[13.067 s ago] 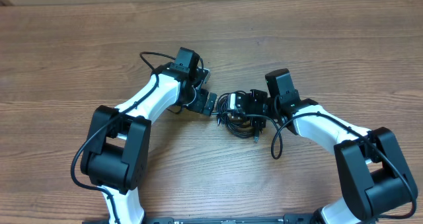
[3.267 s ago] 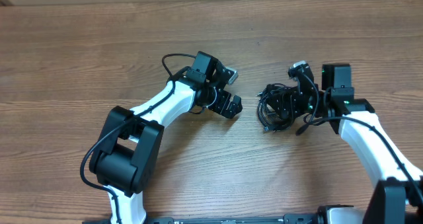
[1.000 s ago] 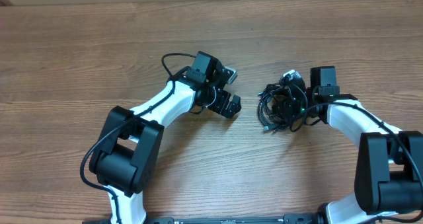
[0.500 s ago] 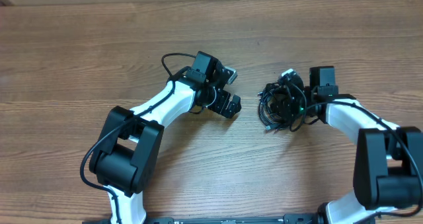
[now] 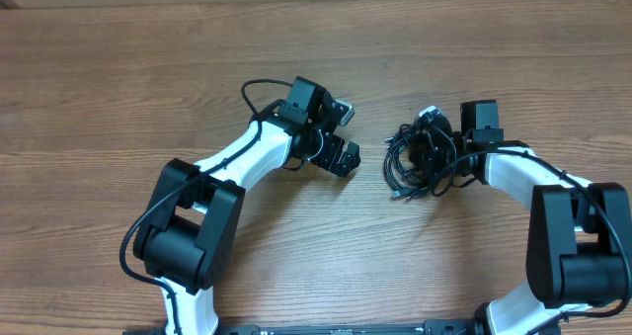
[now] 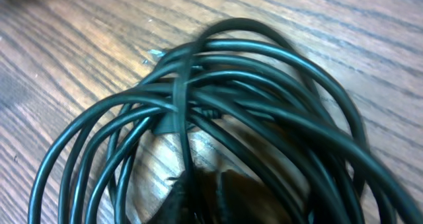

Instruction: Untangle cables

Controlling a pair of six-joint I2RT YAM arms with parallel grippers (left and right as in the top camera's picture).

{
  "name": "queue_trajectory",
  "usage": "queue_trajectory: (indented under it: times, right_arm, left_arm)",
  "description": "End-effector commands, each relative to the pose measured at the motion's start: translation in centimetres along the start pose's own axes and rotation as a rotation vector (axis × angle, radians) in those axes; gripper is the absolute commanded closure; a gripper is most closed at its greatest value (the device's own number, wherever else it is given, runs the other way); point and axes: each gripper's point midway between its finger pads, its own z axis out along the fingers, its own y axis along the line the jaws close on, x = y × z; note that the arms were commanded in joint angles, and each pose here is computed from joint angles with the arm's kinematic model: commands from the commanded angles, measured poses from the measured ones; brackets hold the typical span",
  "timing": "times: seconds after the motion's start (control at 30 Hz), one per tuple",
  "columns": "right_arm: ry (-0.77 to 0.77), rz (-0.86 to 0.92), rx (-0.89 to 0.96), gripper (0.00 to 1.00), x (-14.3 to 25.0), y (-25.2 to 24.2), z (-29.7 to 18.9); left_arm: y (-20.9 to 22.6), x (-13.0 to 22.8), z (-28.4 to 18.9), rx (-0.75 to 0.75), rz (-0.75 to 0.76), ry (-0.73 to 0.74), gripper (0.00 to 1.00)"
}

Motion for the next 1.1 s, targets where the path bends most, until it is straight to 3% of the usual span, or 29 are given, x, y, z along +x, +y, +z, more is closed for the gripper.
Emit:
queue_trajectory:
  times: [0.0, 0.4, 0.67, 1.07]
  right_arm:
    - [-0.029, -0.003, 0.006, 0.96, -1.4, -0.1, -0.6]
    - [-0.290, -0.109, -0.024, 0.96, -8.5, 3.1, -8.7]
    - [-0.437, -0.168, 0.014, 0.96, -11.3, 5.0, -14.2]
    - [-0.653, -0.346, -0.191, 0.96, -14.2, 10.5, -19.1]
  left_arm:
    - [0.1, 0.1, 0.2, -0.007, 0.001, 0.006, 0.00]
    - [0.4, 0.1, 0.2, -0.022, 0.000, 0.005, 0.00]
    - [0.4, 0.1, 0.2, -0.022, 0.000, 0.005, 0.00]
    - [0.4, 0.2, 0.2, -0.024, 0.000, 0.006, 0.00]
